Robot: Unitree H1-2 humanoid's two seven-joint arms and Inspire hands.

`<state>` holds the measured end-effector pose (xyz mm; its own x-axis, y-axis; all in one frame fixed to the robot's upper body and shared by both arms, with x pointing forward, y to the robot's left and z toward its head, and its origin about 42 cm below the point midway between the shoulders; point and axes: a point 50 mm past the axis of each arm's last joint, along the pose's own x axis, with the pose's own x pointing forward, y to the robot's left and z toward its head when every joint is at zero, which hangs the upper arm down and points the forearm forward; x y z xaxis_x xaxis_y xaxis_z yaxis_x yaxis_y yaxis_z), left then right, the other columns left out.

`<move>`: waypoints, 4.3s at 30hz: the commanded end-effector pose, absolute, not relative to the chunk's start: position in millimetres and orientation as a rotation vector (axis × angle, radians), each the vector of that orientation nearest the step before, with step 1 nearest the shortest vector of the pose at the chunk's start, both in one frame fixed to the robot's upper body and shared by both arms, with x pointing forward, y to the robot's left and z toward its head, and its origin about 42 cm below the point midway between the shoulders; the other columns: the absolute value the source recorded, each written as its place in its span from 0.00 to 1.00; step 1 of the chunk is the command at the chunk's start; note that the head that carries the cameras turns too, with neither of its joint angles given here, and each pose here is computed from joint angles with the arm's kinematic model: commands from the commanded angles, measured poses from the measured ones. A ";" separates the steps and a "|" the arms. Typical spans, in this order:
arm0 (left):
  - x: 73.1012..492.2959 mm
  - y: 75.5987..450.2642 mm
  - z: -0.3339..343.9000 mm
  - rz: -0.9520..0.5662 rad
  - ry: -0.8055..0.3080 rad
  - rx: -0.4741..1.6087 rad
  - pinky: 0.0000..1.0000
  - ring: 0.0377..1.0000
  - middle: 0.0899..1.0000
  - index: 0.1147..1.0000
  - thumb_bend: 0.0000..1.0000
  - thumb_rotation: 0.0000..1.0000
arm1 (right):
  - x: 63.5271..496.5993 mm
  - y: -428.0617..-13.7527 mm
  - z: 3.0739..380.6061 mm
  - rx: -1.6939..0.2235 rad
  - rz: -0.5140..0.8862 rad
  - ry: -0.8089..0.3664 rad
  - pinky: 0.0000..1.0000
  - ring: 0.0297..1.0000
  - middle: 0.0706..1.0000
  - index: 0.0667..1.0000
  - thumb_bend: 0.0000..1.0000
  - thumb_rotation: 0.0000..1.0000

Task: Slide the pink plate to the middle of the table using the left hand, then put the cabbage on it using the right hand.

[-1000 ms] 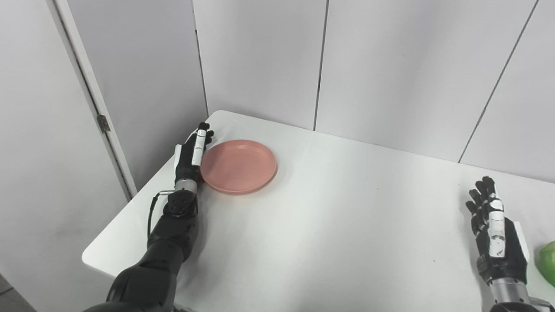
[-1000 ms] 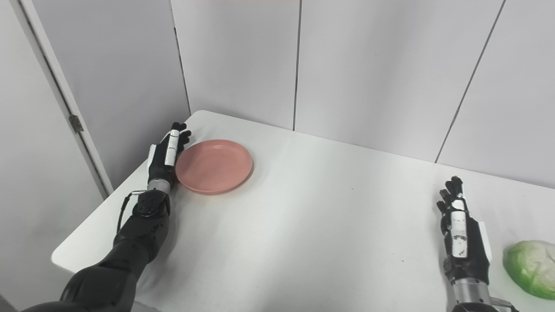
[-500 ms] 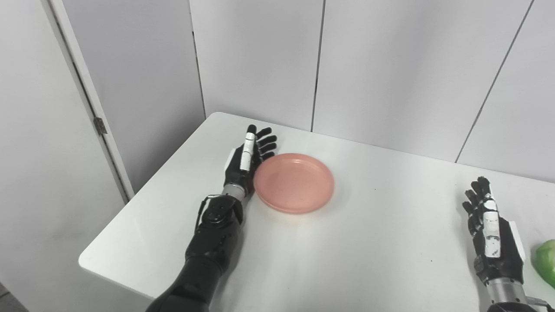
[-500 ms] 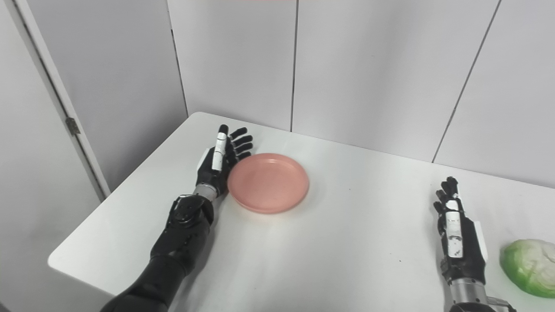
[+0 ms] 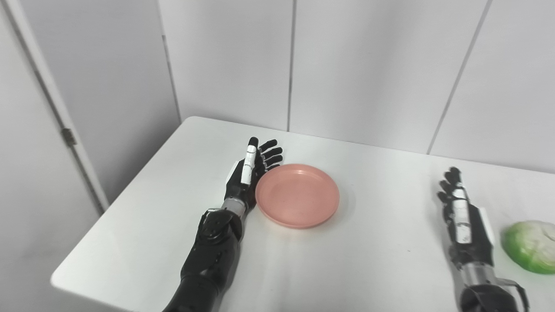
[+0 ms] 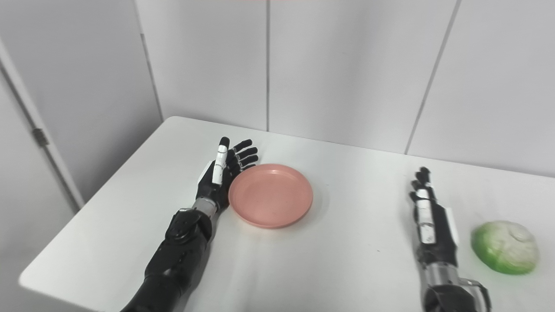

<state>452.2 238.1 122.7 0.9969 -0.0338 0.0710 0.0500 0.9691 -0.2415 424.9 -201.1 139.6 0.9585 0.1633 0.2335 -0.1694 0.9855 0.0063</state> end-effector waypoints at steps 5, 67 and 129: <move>455.1 212.8 121.1 -0.111 -0.067 -0.227 0.81 0.80 0.76 0.73 0.82 1.00 | 426.5 -186.5 146.4 0.047 0.175 -0.257 1.00 1.00 1.00 1.00 0.77 1.00; 454.2 201.0 95.9 -0.216 -0.031 -0.229 0.94 0.88 0.83 0.80 0.83 1.00 | 406.9 -346.0 279.4 -1.391 -0.124 -0.034 0.99 0.99 0.98 0.99 1.00 0.54; 432.9 135.3 97.1 -0.223 0.007 -0.209 0.96 0.89 0.84 0.82 0.82 1.00 | 416.7 -230.8 254.5 -0.922 -0.009 -0.437 0.36 0.40 0.42 0.48 0.53 0.00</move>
